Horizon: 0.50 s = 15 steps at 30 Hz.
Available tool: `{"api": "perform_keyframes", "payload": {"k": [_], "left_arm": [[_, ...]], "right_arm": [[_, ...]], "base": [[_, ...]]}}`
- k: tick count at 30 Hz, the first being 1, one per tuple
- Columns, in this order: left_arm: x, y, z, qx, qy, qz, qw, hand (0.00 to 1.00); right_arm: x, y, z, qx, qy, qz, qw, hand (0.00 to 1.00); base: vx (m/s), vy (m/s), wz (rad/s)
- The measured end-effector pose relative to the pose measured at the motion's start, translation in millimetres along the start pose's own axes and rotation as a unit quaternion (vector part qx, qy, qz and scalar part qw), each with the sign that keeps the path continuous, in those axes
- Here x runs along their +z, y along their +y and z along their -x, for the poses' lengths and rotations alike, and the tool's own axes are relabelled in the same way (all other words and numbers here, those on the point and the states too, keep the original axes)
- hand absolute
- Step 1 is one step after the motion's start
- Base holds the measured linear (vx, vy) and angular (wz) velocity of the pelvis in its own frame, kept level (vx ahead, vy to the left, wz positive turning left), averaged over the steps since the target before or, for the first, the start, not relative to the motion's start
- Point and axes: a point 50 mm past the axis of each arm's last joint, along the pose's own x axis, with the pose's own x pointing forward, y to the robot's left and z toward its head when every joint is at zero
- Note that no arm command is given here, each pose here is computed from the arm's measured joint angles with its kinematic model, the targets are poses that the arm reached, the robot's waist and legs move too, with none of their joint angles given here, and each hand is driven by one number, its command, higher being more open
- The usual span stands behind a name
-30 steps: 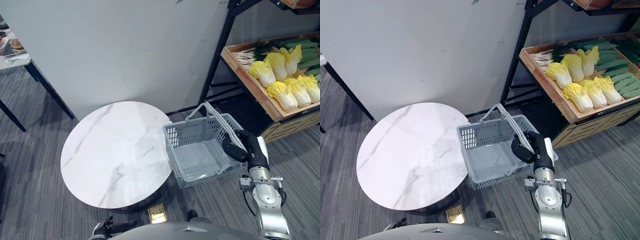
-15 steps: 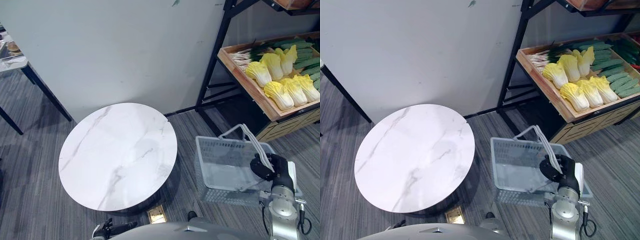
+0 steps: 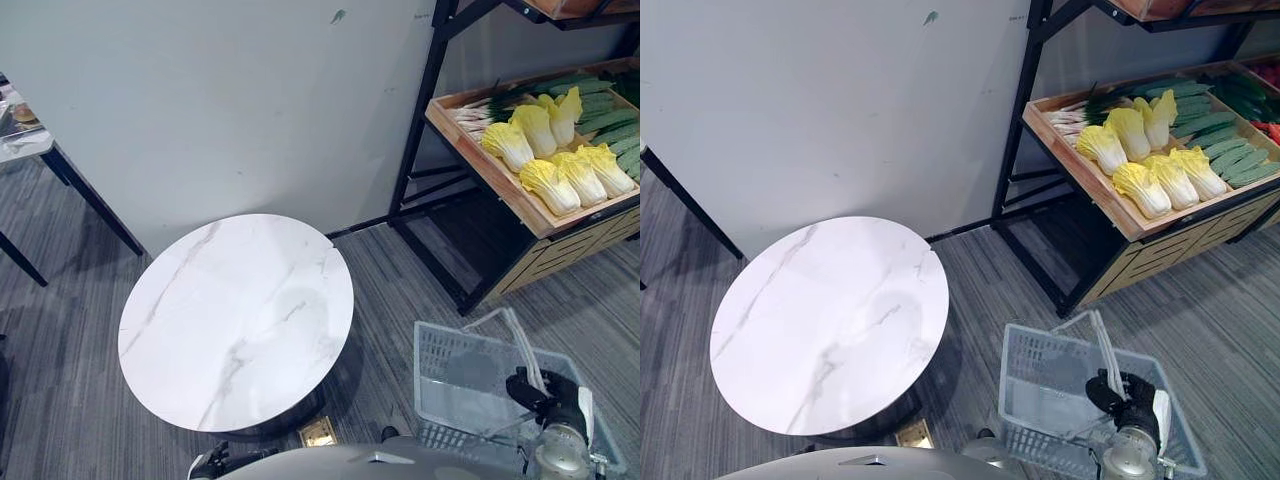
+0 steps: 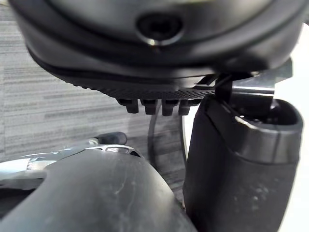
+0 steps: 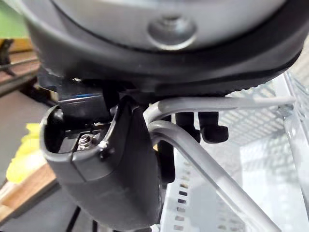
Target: Pick vegetable in the basket
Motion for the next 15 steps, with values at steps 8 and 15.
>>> {"api": "perform_keyframes", "payload": {"k": [8, 15], "left_arm": [[0.7, -0.6, -0.1, -0.001, -0.001, -0.008, 1.000, 1.00], [0.7, -0.5, -0.1, 0.002, -0.001, -0.008, 1.000, 1.00]], "right_arm": [[-23.4, 14.3, 5.8, 0.022, 0.052, -0.012, 0.998, 0.00], [-35.1, 21.8, 9.9, 0.031, 0.082, -0.043, 0.995, 0.00]], "base": [[0.01, 0.003, -0.03], [0.00, 0.000, 0.00]]}}
